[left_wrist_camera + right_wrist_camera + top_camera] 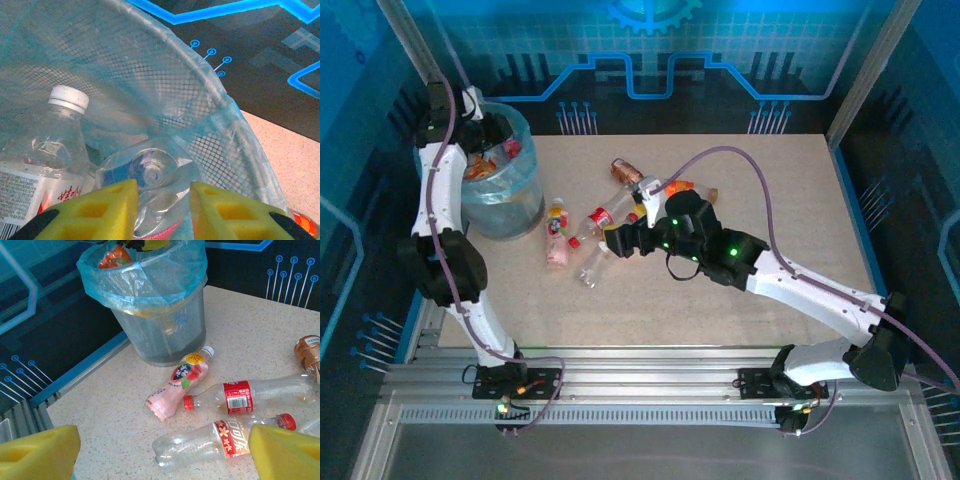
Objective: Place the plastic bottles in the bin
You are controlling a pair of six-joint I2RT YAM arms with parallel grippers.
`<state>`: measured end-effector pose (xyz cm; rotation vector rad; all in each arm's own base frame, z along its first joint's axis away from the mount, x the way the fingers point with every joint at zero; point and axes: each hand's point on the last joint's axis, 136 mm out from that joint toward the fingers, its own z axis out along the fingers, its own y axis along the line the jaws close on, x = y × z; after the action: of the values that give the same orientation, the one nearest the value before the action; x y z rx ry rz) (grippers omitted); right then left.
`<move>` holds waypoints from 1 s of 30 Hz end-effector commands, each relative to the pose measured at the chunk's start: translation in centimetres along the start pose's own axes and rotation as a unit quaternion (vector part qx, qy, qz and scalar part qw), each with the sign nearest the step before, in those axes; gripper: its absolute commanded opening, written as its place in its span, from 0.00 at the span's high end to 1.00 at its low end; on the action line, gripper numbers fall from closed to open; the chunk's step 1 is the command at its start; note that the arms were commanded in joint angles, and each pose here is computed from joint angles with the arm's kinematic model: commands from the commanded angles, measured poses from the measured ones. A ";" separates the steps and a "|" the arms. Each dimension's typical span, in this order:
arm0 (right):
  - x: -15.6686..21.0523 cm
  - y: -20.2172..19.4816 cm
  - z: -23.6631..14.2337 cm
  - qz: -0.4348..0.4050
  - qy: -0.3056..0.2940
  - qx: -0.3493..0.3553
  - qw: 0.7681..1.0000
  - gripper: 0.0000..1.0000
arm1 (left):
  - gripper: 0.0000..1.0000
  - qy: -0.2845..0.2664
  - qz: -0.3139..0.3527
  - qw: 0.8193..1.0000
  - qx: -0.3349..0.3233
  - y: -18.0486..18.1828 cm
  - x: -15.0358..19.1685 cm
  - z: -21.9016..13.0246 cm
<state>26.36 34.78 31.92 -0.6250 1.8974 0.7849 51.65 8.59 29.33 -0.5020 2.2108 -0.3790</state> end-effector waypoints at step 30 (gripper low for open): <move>10.9 -17.6 5.8 0.187 0.218 0.277 0.917 0.09 | 0.38 -0.114 0.285 0.915 0.261 -13.4 18.8 -22.9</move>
<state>37.08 25.74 17.23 -0.0893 2.4954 0.2959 27.99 -7.46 39.07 0.2415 1.7856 -0.4524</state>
